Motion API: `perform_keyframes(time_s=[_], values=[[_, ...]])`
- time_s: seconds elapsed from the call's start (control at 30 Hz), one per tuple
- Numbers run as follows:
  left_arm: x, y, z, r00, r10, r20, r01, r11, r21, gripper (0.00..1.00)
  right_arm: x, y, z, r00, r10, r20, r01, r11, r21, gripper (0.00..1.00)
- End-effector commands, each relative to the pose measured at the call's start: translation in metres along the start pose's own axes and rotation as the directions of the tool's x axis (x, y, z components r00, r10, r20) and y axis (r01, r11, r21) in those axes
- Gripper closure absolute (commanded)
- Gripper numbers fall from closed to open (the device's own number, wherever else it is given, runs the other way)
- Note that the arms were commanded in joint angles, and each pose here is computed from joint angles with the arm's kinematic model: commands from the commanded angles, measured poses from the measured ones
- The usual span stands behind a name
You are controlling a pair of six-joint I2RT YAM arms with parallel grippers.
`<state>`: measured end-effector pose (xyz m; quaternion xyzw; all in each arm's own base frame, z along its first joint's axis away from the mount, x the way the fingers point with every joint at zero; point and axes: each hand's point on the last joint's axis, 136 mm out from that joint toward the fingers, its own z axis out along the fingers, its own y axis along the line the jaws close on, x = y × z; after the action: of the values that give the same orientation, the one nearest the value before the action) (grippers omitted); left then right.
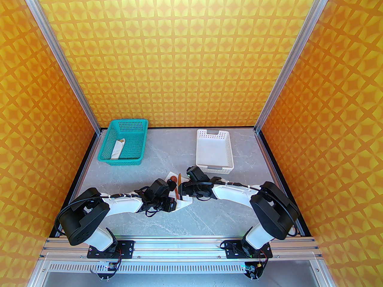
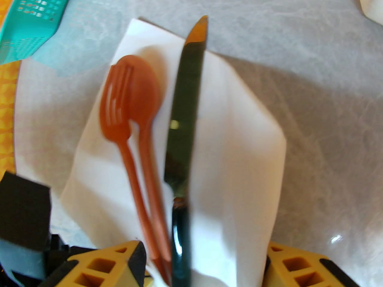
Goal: Place the utensils on the paper napkin and roll it up
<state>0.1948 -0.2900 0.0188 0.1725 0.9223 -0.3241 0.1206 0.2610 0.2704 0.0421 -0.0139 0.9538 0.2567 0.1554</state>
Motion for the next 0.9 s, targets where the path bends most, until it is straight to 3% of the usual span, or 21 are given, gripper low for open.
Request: perform_keyframes(time_s=[0.0, 0.3, 0.67, 0.87], values=[[0.007, 0.011, 0.003, 1.0, -0.009, -0.03, 0.008, 0.999, -0.045, 0.97, 0.002, 0.011, -0.005, 0.999, 0.046, 0.012, -0.045, 0.996, -0.078, 0.38], [0.007, 0.011, 0.002, 0.999, -0.01, -0.032, 0.008, 0.999, -0.046, 0.97, 0.002, 0.014, -0.005, 0.996, 0.08, 0.025, -0.076, 0.988, -0.135, 0.38], [0.008, 0.012, 0.002, 0.999, -0.01, -0.032, 0.008, 0.999, -0.046, 0.97, -0.04, 0.01, -0.018, 0.991, 0.075, 0.107, -0.055, 0.983, -0.173, 0.38], [0.007, 0.011, 0.002, 0.999, -0.009, -0.031, 0.008, 0.999, -0.046, 0.97, -0.045, 0.004, -0.025, 0.992, 0.054, 0.118, -0.036, 0.988, -0.148, 0.38]])
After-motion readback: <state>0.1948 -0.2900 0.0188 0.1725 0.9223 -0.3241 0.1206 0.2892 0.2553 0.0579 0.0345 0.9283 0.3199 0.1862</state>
